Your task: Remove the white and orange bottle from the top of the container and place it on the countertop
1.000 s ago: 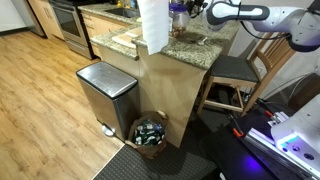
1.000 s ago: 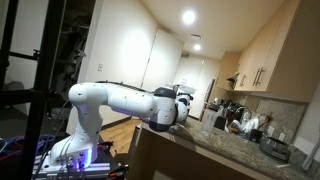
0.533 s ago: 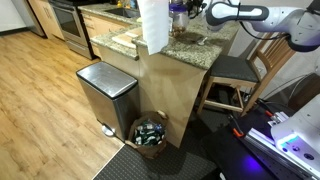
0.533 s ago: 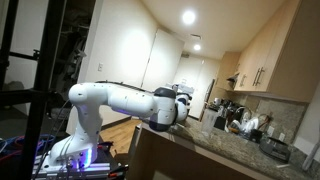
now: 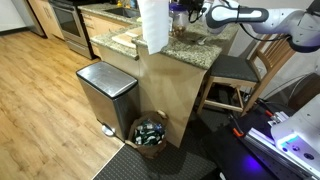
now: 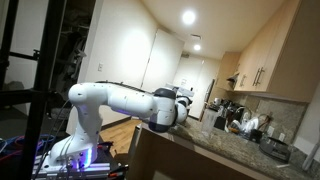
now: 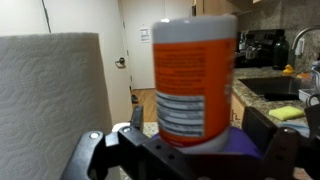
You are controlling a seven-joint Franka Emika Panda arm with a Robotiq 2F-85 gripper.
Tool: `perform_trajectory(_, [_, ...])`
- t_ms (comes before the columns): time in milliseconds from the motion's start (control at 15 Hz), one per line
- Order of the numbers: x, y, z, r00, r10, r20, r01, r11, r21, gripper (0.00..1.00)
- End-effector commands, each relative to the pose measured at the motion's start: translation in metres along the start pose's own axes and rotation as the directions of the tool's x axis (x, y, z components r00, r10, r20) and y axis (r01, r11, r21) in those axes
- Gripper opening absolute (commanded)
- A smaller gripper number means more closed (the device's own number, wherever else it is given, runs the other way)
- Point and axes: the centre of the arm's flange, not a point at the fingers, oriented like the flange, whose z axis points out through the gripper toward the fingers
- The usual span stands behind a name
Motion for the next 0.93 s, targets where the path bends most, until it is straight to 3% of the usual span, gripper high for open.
perform_trajectory(0, [0.009,0.007,-0.011,1.0,-0.004,-0.025,0.006,0.997,0.078,1.0])
perform_trajectory(133, [0.011,-0.003,-0.013,0.999,-0.018,-0.037,0.021,0.995,0.102,1.0])
perform_trajectory(200, [0.006,-0.029,-0.006,1.0,0.0,-0.014,0.001,0.998,0.062,1.0])
perform_trajectory(267, [0.005,-0.034,-0.006,1.0,-0.002,-0.014,0.003,0.997,0.071,1.0])
perform_trajectory(733, [0.005,-0.036,-0.007,1.0,-0.004,-0.014,0.005,0.997,0.076,1.0])
perform_trajectory(867, [0.005,-0.036,-0.008,1.0,-0.001,-0.019,0.002,1.0,0.029,1.0])
